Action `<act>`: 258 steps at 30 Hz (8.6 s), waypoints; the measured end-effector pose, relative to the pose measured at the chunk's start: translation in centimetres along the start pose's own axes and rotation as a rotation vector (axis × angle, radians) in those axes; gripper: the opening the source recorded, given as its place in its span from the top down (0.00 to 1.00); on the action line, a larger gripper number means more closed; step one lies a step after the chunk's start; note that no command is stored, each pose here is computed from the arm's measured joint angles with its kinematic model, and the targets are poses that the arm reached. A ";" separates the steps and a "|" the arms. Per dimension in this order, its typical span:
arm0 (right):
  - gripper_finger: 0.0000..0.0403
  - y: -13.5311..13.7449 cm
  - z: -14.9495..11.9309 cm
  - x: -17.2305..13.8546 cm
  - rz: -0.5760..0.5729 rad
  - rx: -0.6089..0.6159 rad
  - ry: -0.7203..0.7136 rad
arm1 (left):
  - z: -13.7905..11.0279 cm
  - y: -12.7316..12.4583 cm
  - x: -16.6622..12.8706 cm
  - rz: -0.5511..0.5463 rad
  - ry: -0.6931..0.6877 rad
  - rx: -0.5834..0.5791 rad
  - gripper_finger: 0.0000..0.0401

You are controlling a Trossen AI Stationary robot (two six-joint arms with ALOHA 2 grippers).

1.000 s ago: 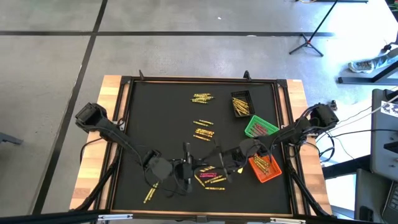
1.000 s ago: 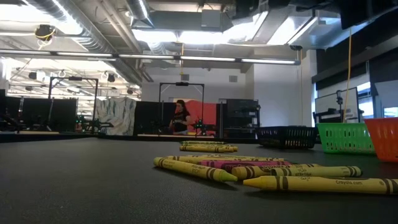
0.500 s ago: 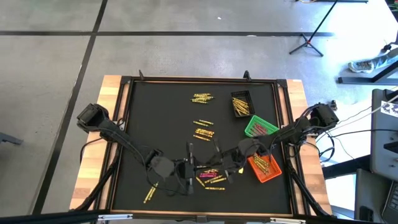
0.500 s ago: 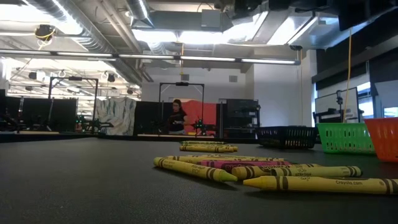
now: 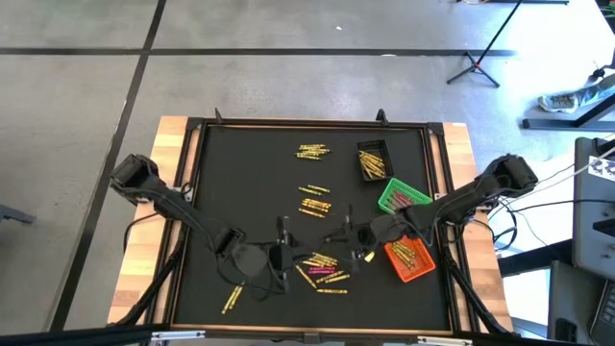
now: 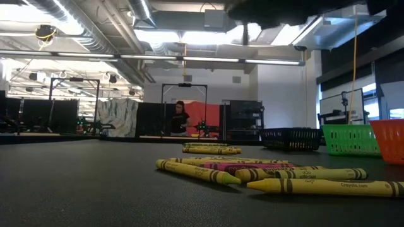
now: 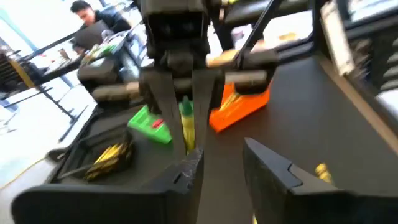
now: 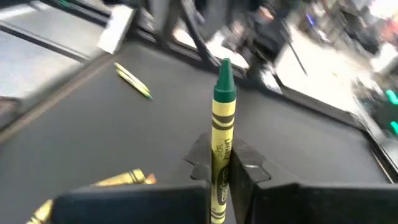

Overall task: Sort crayons
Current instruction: Put the green crayon into the orange basket, then put the light green crayon into the orange basket

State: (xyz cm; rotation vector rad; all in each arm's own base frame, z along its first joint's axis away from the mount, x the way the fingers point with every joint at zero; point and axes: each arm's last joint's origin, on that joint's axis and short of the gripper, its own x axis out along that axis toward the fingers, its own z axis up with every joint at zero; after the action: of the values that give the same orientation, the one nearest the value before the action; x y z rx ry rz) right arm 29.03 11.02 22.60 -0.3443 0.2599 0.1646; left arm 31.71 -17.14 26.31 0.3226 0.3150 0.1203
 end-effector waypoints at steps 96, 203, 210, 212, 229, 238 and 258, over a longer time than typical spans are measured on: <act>0.44 5.7 -5.7 -5.5 -0.646 0.074 0.317 | -12.4 -6.1 -11.0 -0.089 1.075 -1.168 0.75; 0.50 2.5 -1.5 -0.8 -0.014 0.183 -0.090 | -7.2 2.6 5.7 -0.145 -0.454 -0.026 0.98; 0.58 3.2 -2.1 0.6 -0.005 0.115 -0.160 | -7.4 2.5 5.8 -0.123 -0.450 -0.028 0.98; 0.65 3.1 -2.0 0.6 -0.011 0.093 -0.175 | -7.4 2.5 5.8 -0.123 -0.450 -0.028 0.98; 0.97 2.8 -2.3 0.0 -0.041 0.042 -0.065 | -7.8 2.3 5.9 -0.090 -0.378 -0.066 0.88; 0.93 3.3 -1.9 -3.4 -0.063 0.112 0.124 | -8.4 1.8 5.8 -0.040 -0.292 -0.048 0.73; 0.95 5.5 -4.4 -15.0 -0.095 0.684 0.815 | -8.8 1.8 6.0 -0.046 -0.254 -0.030 0.74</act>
State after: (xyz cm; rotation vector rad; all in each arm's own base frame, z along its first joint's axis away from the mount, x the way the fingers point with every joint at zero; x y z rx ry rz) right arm 12.66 12.85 21.05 0.2806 1.0710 -0.1732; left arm 34.42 -11.86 17.31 0.2972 0.0686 0.0379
